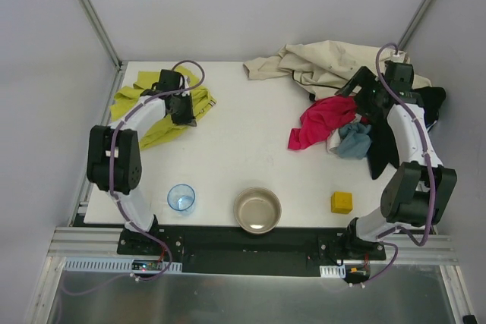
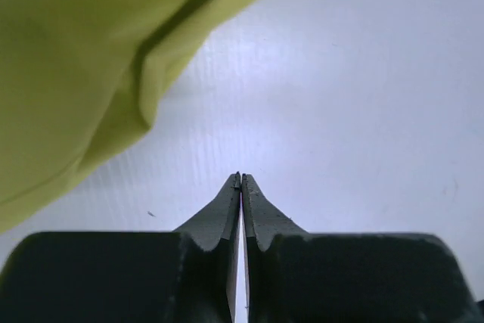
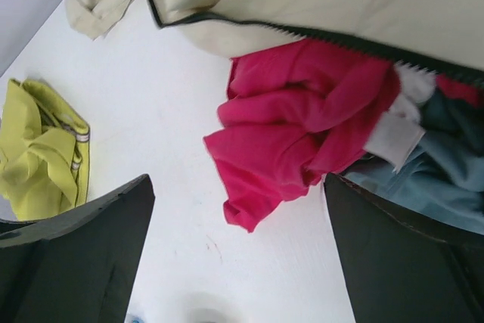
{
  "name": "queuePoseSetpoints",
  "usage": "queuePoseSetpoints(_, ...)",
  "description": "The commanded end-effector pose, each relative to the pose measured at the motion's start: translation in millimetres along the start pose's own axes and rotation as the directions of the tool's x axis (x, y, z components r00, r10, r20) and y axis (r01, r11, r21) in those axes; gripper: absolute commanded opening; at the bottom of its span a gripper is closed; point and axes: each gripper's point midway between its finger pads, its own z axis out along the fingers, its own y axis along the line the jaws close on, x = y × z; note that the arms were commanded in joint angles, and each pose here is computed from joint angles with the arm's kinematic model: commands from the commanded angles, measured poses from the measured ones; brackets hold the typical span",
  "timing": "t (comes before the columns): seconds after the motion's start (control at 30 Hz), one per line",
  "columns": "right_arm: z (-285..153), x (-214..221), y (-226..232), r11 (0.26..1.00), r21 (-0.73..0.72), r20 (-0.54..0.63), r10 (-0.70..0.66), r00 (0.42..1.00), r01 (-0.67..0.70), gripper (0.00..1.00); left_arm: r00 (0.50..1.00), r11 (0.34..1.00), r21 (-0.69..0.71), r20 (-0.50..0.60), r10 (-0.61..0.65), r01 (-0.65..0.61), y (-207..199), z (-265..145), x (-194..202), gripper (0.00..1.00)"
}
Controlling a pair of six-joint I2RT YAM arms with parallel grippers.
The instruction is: Pick out a specific cloth from the pile
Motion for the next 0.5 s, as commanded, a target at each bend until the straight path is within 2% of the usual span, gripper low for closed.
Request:
queuePoseSetpoints(0.0, -28.5, 6.4, 33.0, 0.993, -0.045, 0.045, -0.106, 0.993, 0.108, 0.96, 0.993, 0.992, 0.11, 0.106, 0.05, -0.062, -41.9, -51.6, -5.6, 0.03)
queuePoseSetpoints(0.1, -34.8, 22.6, 44.5, 0.985, -0.051, 0.038, -0.161, 0.986, 0.163, 0.96, 0.988, 0.984, 0.166, 0.149, 0.047, -0.072, -58.6, -76.1, -4.9, 0.14)
queuePoseSetpoints(0.2, -39.3, 38.4, 53.9, 0.979, -0.076, 0.031, -0.187, 0.982, 0.188, 0.96, 0.977, 0.973, 0.208, 0.205, 0.053, -0.097, -71.1, -100.0, -3.7, 0.3)
queuePoseSetpoints(0.37, -43.1, 65.0, 64.0, 0.968, -0.116, 0.012, -0.222, 0.975, 0.222, 0.96, 0.952, 0.943, 0.303, 0.303, 0.042, -0.138, -90.7, -139.6, 0.1, 0.73)
queuePoseSetpoints(0.43, -42.6, 73.3, 63.9, 0.965, -0.116, -0.001, -0.239, 0.971, 0.237, 0.96, 0.938, 0.927, 0.341, 0.346, 0.034, -0.159, -98.3, -155.0, 1.7, 0.95)
queuePoseSetpoints(0.47, -43.0, 76.5, 64.0, 0.963, -0.116, -0.005, -0.245, 0.97, 0.242, 0.96, 0.931, 0.919, 0.354, 0.363, 0.033, -0.171, -100.8, -160.7, 2.8, 0.99)
